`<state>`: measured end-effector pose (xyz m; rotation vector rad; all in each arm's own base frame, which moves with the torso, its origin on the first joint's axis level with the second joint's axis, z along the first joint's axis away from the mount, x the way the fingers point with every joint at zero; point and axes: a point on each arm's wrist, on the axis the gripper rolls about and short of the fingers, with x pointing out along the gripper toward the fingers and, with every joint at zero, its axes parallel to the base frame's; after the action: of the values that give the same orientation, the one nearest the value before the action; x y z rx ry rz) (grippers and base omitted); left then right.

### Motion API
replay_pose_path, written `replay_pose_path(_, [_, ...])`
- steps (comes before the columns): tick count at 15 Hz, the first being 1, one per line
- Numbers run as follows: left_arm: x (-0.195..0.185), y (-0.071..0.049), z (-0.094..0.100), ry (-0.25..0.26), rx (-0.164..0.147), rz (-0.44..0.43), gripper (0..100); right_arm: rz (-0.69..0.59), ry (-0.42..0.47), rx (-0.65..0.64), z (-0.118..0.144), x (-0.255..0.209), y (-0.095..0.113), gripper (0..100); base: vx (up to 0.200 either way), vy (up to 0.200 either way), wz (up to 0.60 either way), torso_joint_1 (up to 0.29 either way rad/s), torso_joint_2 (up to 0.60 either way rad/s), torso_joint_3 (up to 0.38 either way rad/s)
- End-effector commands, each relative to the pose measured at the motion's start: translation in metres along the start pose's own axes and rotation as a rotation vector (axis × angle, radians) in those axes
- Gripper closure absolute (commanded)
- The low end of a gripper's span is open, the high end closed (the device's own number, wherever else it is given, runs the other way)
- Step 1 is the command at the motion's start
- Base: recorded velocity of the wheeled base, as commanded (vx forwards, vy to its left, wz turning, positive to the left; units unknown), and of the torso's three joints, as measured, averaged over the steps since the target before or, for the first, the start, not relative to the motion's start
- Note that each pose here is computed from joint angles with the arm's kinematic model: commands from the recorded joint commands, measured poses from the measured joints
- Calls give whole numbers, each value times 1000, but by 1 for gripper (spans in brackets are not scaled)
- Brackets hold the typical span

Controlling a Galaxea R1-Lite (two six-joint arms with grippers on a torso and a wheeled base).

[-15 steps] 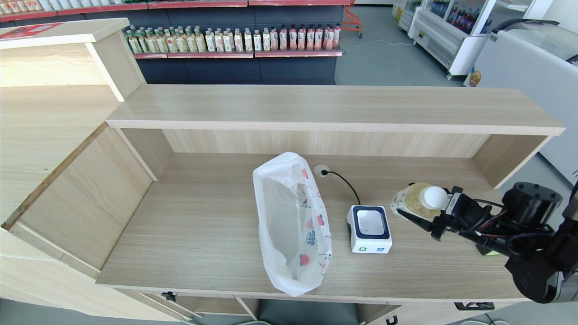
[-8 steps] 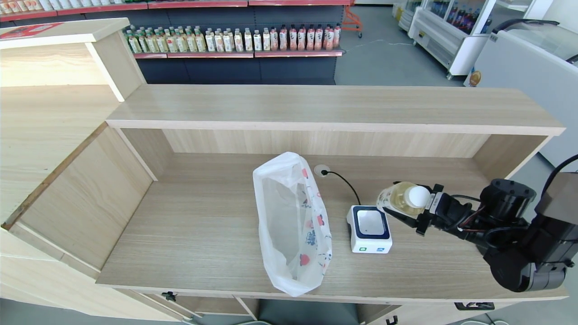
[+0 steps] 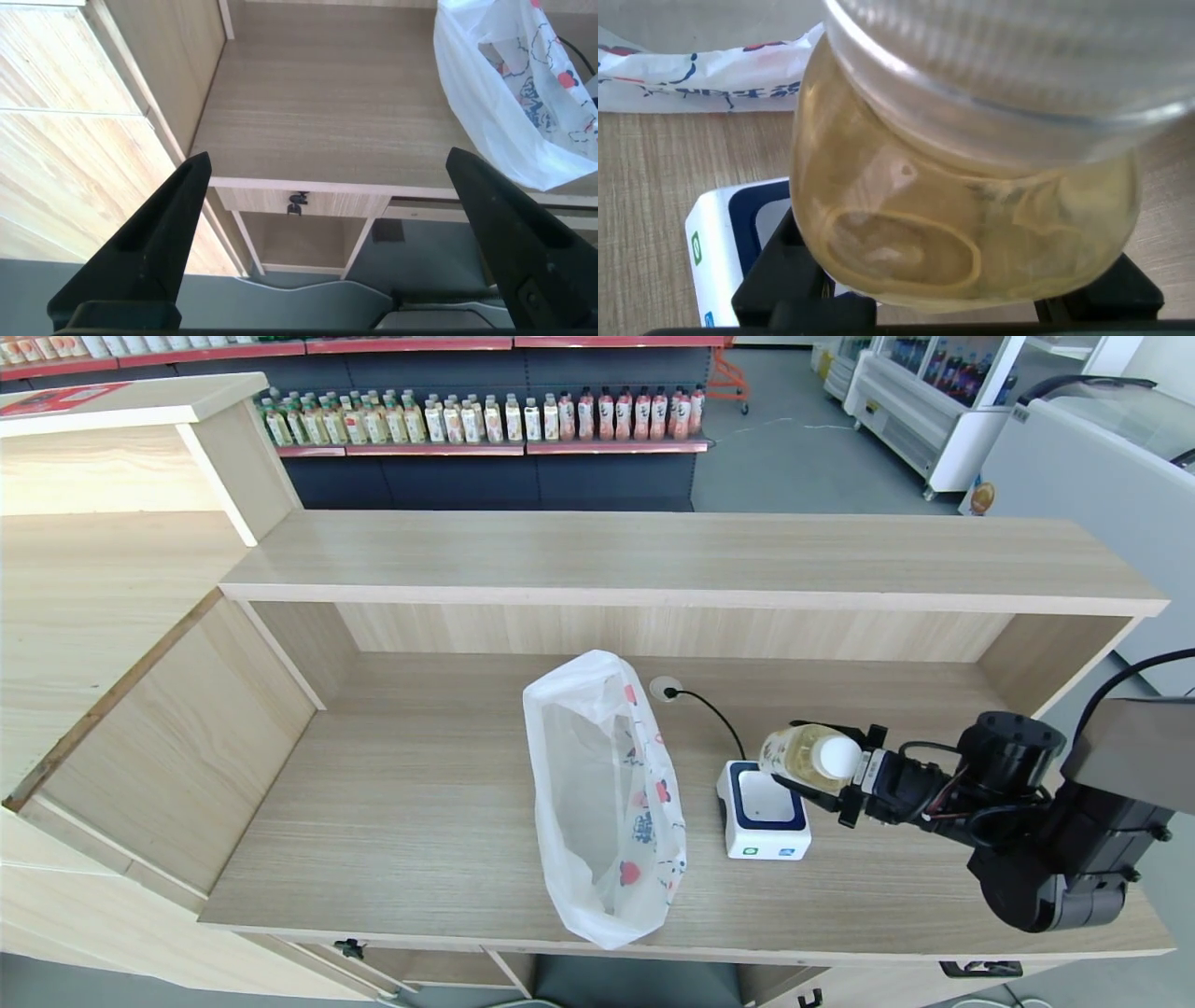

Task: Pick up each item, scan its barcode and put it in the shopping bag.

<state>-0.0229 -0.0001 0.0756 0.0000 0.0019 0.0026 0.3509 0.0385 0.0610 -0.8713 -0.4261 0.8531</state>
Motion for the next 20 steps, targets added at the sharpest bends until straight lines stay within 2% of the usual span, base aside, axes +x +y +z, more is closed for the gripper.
replay_pose_path(1, [0, 0, 0, 0, 0, 1, 0, 8, 1, -1, -7, 4, 4, 100, 0, 0, 0, 0, 0, 0])
replay_pose_path(8, [0, 0, 0, 0, 0, 1, 0, 6, 1, -25, -19, 11, 6, 100, 0, 0, 0, 0, 0, 0])
replay_pose_path(17, [0, 0, 0, 0, 0, 1, 0, 5, -13, -25, -15, 15, 5, 100, 0, 0, 0, 0, 0, 0])
replay_pose_path(19, [0, 0, 0, 0, 0, 1, 0, -46, -34, 19, 10, 8, -18, 100, 0, 0, 0, 0, 0, 0])
replay_pose_path(20, [0, 0, 0, 0, 0, 1, 0, -92, -8, 98, 39, -3, -42, 100, 0, 0, 0, 0, 0, 0])
